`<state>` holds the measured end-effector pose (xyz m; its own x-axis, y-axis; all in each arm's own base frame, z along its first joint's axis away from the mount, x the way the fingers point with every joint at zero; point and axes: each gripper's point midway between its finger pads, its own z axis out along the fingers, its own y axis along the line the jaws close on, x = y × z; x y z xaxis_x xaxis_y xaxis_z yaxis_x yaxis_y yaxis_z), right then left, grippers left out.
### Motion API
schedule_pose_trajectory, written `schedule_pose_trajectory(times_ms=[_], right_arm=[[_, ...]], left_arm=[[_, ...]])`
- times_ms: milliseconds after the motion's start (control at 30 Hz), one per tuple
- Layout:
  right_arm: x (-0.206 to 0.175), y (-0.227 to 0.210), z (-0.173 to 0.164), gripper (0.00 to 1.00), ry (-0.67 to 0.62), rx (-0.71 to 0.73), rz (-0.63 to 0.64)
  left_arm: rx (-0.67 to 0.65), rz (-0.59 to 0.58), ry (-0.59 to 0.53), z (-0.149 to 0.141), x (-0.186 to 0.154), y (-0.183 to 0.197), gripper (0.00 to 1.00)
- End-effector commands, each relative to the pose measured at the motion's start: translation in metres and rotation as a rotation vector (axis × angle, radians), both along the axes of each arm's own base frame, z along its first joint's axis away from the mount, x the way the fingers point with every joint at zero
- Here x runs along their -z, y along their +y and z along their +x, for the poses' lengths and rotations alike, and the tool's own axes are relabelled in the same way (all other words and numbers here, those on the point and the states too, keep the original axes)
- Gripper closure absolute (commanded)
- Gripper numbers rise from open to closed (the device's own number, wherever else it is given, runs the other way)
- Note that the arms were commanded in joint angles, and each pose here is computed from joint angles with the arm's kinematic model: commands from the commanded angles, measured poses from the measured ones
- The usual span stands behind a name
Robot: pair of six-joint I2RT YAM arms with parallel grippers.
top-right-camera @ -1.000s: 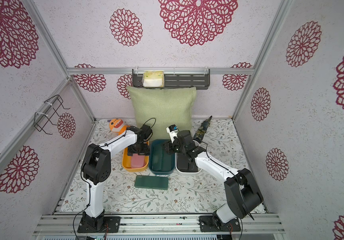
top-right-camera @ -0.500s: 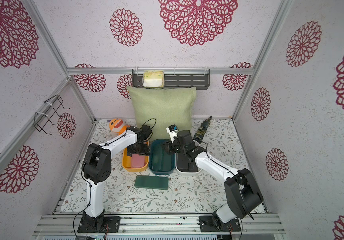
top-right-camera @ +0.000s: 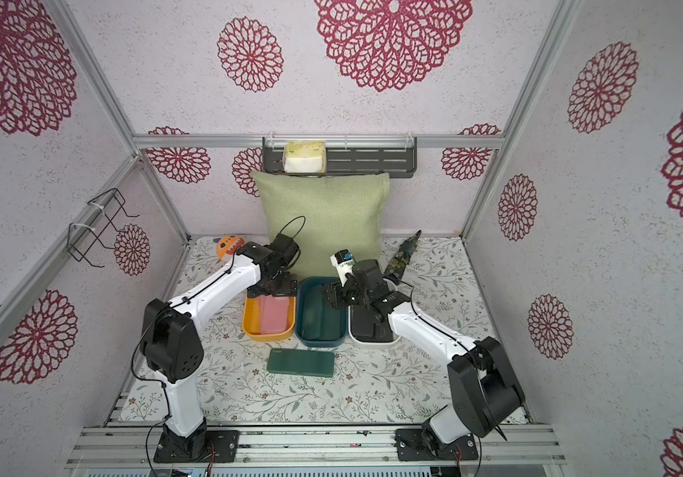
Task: Place the pencil cases by color into the storage box
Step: Place the pencil case at the storage box, then pick up the pencil case from the center of the board.
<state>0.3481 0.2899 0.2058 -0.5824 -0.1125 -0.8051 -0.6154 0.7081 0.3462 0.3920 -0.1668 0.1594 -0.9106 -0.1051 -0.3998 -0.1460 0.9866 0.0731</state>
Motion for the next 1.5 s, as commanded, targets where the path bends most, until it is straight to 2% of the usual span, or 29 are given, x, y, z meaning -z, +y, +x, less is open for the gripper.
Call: schedule_pose_trajectory(times_ms=[0, 67, 200, 400, 600, 767, 867, 1200, 1467], right_arm=[[-0.019, -0.004, -0.014, 0.47, -0.065, -0.067, -0.035], [-0.016, -0.003, -0.026, 0.44, -0.076, -0.129, -0.073], [-0.006, 0.007, -0.056, 0.32, -0.093, -0.275, -0.16], [0.014, 0.029, -0.1, 0.3, -0.146, -0.476, -0.266], [0.023, 0.05, -0.145, 0.27, -0.249, -0.69, -0.312], [0.034, 0.057, -0.171, 0.19, -0.306, -0.82, -0.381], [0.042, 0.062, -0.175, 0.15, -0.309, -0.855, -0.427], [0.092, 0.097, -0.177, 0.13, -0.263, -0.951, -0.638], [0.112, 0.112, -0.177, 0.11, -0.24, -0.965, -0.724]], left_arm=[[-0.021, -0.012, -0.13, -0.001, -0.032, 0.006, 0.03], [-0.033, -0.044, -0.201, -0.004, -0.043, 0.01, 0.02], [-0.051, -0.14, -0.358, -0.01, -0.066, 0.015, 0.03], [-0.078, -0.232, -0.5, -0.027, -0.09, 0.032, 0.03], [-0.098, -0.323, -0.518, -0.036, -0.088, 0.045, 0.03], [-0.084, -0.378, -0.535, -0.039, -0.084, 0.048, 0.03], [-0.066, -0.403, -0.545, -0.042, -0.084, 0.049, 0.03], [-0.041, -0.448, -0.576, -0.051, -0.087, 0.055, 0.02], [-0.031, -0.46, -0.588, -0.057, -0.089, 0.06, 0.03]])
